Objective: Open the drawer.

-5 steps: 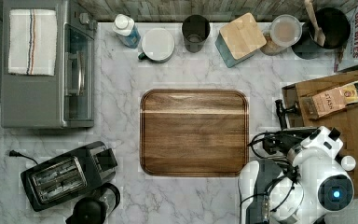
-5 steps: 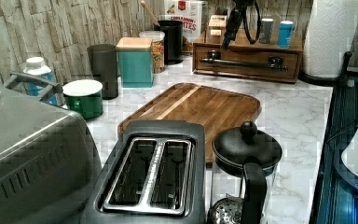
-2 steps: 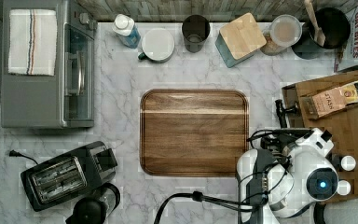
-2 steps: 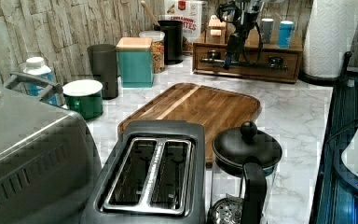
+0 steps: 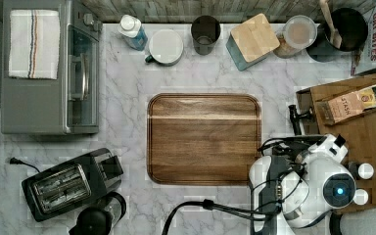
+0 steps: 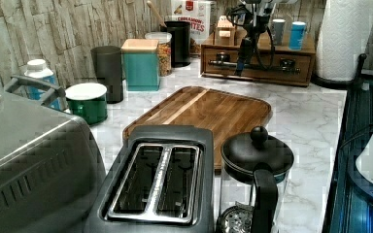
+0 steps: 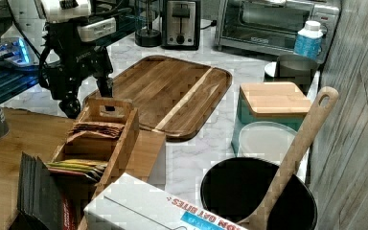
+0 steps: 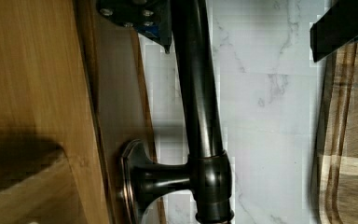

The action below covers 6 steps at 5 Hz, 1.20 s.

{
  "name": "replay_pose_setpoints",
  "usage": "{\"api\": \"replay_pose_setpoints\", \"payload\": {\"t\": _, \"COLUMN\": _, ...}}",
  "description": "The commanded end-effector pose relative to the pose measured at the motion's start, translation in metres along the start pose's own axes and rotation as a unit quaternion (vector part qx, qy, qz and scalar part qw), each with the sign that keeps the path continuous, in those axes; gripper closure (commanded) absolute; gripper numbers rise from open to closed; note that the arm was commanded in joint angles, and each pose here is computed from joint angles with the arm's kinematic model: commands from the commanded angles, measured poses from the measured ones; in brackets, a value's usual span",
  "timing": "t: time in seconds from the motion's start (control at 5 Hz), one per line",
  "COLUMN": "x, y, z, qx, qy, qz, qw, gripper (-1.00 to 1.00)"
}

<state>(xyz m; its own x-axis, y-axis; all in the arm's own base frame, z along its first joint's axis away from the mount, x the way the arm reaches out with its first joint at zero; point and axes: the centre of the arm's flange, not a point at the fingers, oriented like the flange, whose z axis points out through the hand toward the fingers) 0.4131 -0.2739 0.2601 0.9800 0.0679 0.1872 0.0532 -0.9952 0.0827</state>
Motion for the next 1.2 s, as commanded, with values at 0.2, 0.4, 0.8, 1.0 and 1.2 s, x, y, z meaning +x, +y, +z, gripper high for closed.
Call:
{"api": "replay_pose_setpoints", "payload": {"t": 0.2, "x": 0.019, "y": 0.014, "z": 0.030, "qx": -0.008, "qy": -0.017, "qz": -0.027, "qw": 0.999, "gripper": -1.00}}
{"api": "replay_pose_setpoints", "payload": {"t": 0.4, "x": 0.019, "y": 0.004, "z": 0.020, "qx": -0.005, "qy": -0.039, "qz": -0.034, "qw": 0.999, "gripper": -1.00}}
{"api": "replay_pose_setpoints", "payload": {"t": 0.8, "x": 0.025, "y": -0.030, "z": 0.027, "qx": 0.068, "qy": -0.096, "qz": -0.093, "qw": 0.989, "gripper": -1.00}}
{"api": "replay_pose_setpoints", "payload": {"t": 1.0, "x": 0.014, "y": -0.057, "z": 0.042, "qx": 0.078, "qy": -0.082, "qz": -0.099, "qw": 0.989, "gripper": -1.00}}
{"api": "replay_pose_setpoints", "payload": {"t": 1.2, "x": 0.002, "y": -0.102, "z": 0.044, "qx": 0.084, "qy": -0.091, "qz": -0.090, "qw": 0.988, "gripper": -1.00}}
